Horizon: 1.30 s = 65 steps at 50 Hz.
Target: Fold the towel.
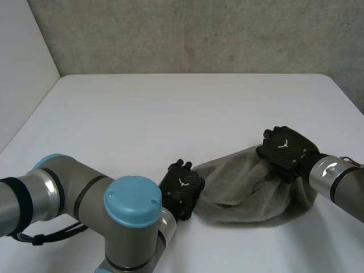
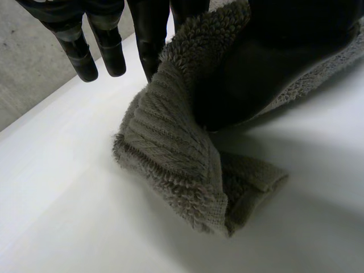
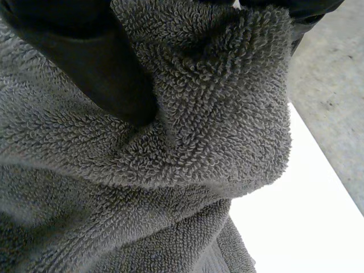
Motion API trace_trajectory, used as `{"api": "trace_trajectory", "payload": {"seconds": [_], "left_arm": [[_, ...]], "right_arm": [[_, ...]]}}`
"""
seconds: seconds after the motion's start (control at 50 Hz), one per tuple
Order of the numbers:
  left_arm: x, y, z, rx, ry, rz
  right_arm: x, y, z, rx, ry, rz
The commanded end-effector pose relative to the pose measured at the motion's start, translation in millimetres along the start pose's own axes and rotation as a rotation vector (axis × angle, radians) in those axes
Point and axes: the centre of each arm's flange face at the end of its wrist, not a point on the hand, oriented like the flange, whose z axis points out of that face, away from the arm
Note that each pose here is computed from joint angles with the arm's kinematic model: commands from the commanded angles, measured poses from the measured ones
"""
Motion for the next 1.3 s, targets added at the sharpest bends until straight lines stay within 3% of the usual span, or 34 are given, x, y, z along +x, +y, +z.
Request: {"api": "trace_trajectory", "payload": {"seconds": [0.02, 0.14, 0.22, 0.34, 0.46, 0.54, 0.7, 0.82, 0.92, 1.02, 1.3], "left_arm": [[-31, -32, -10, 0.079, -0.079, -0.036], [-72, -51, -22, 0.13, -0.183, -0.066], [-97, -61, -38, 0.151, -0.254, -0.083], [-114, -45, -53, 0.098, -0.306, -0.101], [-115, -28, -54, 0.042, -0.314, -0.11], [-117, -21, -51, 0.016, -0.322, -0.115], [-122, -12, -43, -0.015, -0.331, -0.122], [-132, -12, -43, -0.014, -0.359, -0.131], [-138, -17, -44, 0.004, -0.375, -0.163], [-142, -25, -48, 0.025, -0.381, -0.226], [-141, -29, -52, 0.033, -0.373, -0.264]], "right_arm": [[28, -32, -6, 0.101, 0.099, 0.185], [66, -78, -1, 0.338, 0.175, 0.358], [69, -90, 18, 0.408, 0.144, 0.396], [37, -79, 67, 0.319, 0.028, 0.433], [6, -59, 100, 0.216, 0.028, 0.441], [9, -57, 100, 0.197, 0.097, 0.416], [29, -79, 55, 0.28, 0.215, 0.377], [40, -55, 35, 0.202, 0.256, 0.336], [29, -28, 36, 0.075, 0.201, 0.26], [27, -7, 41, -0.021, 0.186, 0.275], [11, 16, 83, -0.036, 0.079, 0.347]]}}
